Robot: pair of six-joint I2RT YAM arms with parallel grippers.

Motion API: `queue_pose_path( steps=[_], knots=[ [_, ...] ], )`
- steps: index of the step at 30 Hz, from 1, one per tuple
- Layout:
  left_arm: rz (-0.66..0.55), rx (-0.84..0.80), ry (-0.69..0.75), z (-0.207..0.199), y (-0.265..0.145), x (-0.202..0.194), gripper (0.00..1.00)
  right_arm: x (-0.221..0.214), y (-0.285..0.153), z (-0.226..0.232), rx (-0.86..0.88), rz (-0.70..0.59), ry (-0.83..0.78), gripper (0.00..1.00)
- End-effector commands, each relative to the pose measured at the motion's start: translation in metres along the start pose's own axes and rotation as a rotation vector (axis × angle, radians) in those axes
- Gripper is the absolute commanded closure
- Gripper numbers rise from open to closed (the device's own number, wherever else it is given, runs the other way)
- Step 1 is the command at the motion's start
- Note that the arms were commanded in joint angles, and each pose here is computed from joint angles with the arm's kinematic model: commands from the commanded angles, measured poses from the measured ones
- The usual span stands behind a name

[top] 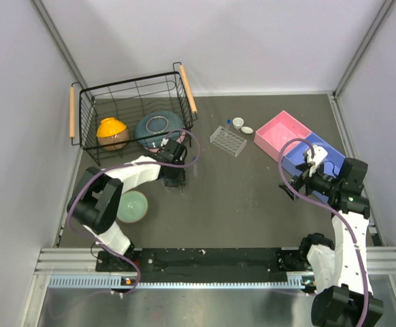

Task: Organize the chemistry lab equipment

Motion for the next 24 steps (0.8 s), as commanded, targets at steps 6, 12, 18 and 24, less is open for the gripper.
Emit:
queue_pose_path(
  steps=[6,12,18,24],
  knots=[
    [-0.016,0.038,0.042,-0.008,0.002,0.006,0.76,0.007,-0.002,-0.001,0.005,-0.037,-0.039,0.01],
    [-0.013,0.032,0.052,-0.009,0.0,0.003,0.87,0.008,-0.003,0.0,0.008,-0.041,-0.041,0.01],
    [-0.024,-0.019,0.074,-0.012,-0.013,0.0,0.94,0.01,-0.003,0.004,0.037,-0.064,-0.038,0.01],
    [-0.037,-0.242,0.135,-0.019,-0.041,-0.011,0.95,0.015,-0.002,0.011,0.137,-0.101,0.03,0.01]
  ],
)
Point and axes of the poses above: each gripper's point midway between its finger pads, its own y axis out along the fingers, its own z axis along the line the jaws close on, x = y × z, the point moved 8 cm from there along -y, back along the fingers, and after that the axes turned 12 degrees about -y, right-handed, at the moved point
